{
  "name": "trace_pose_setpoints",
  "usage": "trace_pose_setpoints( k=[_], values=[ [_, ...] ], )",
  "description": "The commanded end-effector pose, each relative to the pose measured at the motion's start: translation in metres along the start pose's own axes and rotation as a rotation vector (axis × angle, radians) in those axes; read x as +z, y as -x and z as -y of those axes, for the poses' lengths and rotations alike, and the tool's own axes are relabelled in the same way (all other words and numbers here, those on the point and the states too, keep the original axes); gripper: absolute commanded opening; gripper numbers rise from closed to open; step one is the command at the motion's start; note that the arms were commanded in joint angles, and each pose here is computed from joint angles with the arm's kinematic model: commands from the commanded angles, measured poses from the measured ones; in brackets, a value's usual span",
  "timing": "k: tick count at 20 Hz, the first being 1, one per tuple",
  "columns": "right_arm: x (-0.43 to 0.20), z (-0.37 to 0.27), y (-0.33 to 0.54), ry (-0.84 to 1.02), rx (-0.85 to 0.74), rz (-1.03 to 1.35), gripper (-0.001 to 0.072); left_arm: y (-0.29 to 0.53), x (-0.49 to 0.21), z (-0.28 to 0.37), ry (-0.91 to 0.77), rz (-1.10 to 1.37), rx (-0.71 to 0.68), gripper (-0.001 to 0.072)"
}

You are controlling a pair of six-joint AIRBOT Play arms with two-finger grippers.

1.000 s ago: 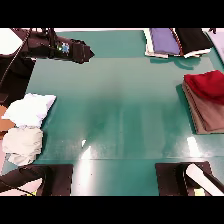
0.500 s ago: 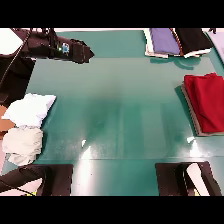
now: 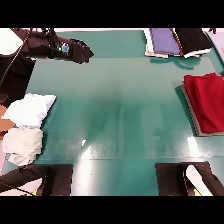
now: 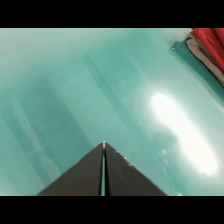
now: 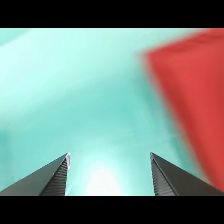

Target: Fold the shirts.

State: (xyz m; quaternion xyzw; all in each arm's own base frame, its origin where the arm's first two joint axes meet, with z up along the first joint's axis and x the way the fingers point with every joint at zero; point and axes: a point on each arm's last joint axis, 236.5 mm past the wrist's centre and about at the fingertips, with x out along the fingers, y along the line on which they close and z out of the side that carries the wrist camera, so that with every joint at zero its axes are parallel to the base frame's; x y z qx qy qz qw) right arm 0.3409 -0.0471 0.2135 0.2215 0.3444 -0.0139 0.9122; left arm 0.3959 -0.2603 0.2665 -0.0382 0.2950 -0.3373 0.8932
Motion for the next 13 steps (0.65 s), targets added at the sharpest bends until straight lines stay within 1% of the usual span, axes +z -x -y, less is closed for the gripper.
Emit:
trace_pose_setpoints(
  k=[1, 2, 3, 5, 6, 9, 13],
  values=[
    [-0.013, -0.095, -0.019, 0.17, 0.207, -0.088, 0.0574, 0.0, 0.007, -0.002, -0.002, 0.029, 0.008, 0.0032],
    [-0.019, -0.115, -0.024, 0.206, 0.247, -0.116, 0.0571, 0.0, 0.011, -0.003, -0.001, 0.044, 0.01, 0.0032],
    [-0.026, -0.132, -0.028, 0.248, 0.282, -0.139, 0.0502, 0.001, 0.014, -0.003, -0.001, 0.057, 0.011, 0.0032],
    [-0.038, -0.161, -0.034, 0.333, 0.342, -0.175, 0.013, 0.001, 0.019, -0.004, -0.001, 0.082, 0.014, 0.0031],
    [-0.044, -0.172, -0.036, 0.368, 0.366, -0.188, 0.0018, 0.001, 0.022, -0.004, -0.001, 0.092, 0.015, 0.0032],
    [-0.056, -0.191, -0.04, 0.404, 0.403, -0.221, 0.0018, 0.001, 0.024, -0.004, -0.001, 0.1, 0.016, 0.0032],
    [-0.057, -0.19, -0.042, 0.4, 0.4, -0.226, 0.0017, 0.001, 0.024, -0.004, -0.001, 0.1, 0.016, 0.0032]
  ],
)
